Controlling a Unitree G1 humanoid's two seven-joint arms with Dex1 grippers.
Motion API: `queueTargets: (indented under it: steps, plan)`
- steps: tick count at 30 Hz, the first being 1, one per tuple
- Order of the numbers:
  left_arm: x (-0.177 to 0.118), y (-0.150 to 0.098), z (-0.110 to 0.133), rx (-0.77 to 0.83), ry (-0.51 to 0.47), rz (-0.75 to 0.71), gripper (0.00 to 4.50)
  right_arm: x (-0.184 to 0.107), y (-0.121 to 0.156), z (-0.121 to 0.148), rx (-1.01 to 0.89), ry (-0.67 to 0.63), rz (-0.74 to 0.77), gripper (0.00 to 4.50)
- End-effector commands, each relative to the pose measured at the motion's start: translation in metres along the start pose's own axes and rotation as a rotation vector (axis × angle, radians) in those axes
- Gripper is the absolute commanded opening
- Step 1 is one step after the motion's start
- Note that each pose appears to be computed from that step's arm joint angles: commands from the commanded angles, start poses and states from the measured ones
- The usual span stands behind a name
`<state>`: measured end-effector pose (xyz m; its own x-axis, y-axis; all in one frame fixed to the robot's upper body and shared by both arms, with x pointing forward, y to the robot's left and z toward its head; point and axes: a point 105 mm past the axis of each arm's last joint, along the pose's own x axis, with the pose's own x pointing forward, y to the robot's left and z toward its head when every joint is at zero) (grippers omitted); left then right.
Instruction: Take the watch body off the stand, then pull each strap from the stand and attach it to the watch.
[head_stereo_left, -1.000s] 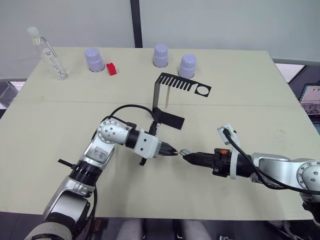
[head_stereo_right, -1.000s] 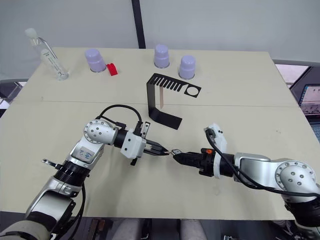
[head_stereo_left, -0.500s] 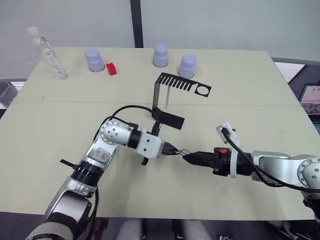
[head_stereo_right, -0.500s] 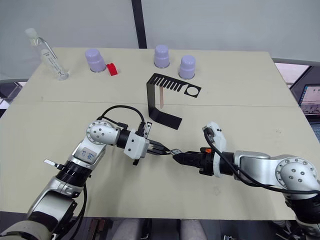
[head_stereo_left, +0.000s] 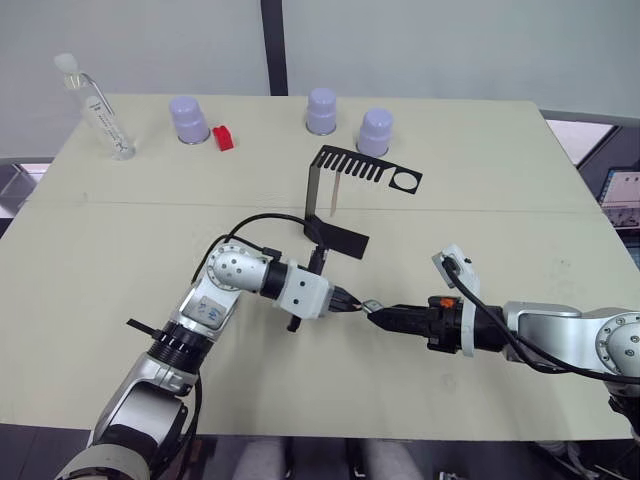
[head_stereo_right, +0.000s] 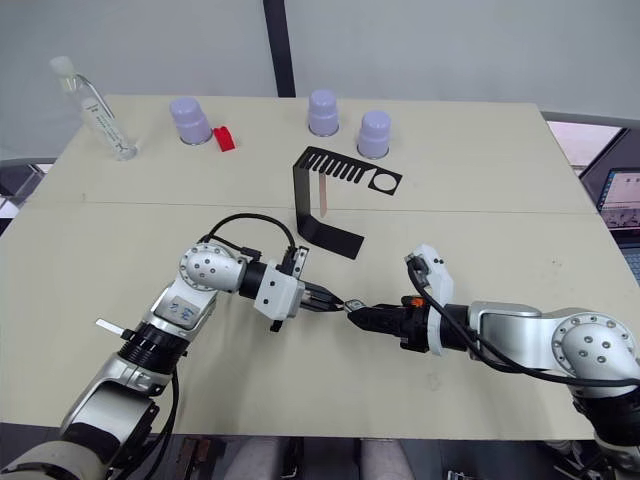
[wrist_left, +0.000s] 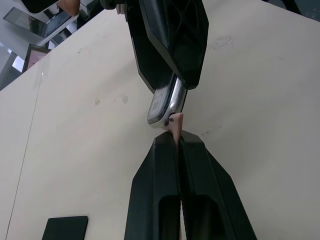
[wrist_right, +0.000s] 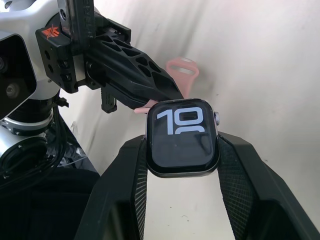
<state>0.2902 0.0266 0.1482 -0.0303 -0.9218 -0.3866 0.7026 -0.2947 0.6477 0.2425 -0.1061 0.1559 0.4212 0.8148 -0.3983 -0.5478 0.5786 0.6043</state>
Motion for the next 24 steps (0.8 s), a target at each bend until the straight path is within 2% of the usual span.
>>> queueTargets:
  steps: [1,24]
  plan:
    - [0.0145,0.0077,0.0199,0.077,-0.063,0.000,0.00,0.0032,0.0232,0.0010,-0.033,0.002,0.107,1.49]
    - [0.0156,0.0145,0.0224,0.077,-0.064,0.010,0.00,0.0030,0.0208,0.0028,-0.031,0.005,0.099,1.49]
